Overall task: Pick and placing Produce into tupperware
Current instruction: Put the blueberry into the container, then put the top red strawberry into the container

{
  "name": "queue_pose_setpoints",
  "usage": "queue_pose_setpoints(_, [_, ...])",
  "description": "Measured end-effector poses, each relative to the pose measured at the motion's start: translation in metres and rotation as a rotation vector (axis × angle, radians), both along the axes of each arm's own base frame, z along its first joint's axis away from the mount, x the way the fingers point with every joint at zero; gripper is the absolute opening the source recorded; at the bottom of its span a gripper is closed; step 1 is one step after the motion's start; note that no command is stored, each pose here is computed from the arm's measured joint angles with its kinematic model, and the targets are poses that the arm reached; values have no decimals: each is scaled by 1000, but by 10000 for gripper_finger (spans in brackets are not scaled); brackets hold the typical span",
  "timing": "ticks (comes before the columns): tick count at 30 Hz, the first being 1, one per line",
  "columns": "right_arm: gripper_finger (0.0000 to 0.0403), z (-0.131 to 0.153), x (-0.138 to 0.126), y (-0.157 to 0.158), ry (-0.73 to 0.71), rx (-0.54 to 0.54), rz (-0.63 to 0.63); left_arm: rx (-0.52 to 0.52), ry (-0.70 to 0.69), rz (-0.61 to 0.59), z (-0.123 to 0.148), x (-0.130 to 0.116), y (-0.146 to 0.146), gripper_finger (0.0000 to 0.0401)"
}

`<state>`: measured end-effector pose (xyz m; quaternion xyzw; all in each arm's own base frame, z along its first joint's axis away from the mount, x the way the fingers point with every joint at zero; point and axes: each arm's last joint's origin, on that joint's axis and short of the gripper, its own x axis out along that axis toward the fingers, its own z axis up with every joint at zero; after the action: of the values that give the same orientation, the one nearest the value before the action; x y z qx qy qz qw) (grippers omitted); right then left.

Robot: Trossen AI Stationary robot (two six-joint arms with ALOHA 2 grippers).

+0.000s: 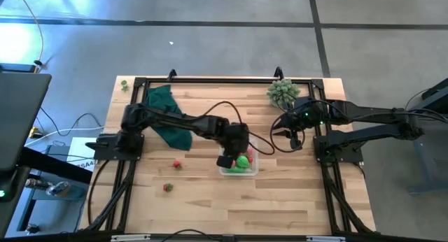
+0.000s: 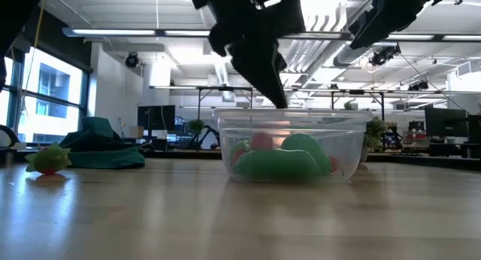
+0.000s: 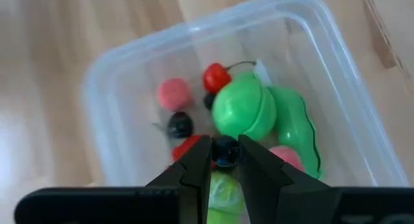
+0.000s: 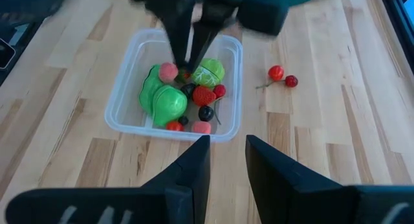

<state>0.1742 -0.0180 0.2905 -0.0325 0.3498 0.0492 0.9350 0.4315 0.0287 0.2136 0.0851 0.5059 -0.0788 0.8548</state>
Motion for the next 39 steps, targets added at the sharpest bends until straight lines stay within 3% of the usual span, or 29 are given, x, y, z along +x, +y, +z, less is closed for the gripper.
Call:
queue_pose_setpoints(16, [89,0,0,0,0,0,0,-59,53,-14,-34,9,2,60])
queue_pose_setpoints(21, [89,0,0,0,0,-1,0,-56,40,-18,-33,10,3,67])
queue_pose_setpoints(30, [89,0,0,0,0,0,0,-47,52,-24,-33,9,6,118])
queue_pose_setpoints(34, [89,0,0,0,0,0,0,-58,73,-29,-28,9,5,114])
queue_pose_setpoints(39, [89,0,0,0,0,0,0,-66,107,-36,-3,10,5,97])
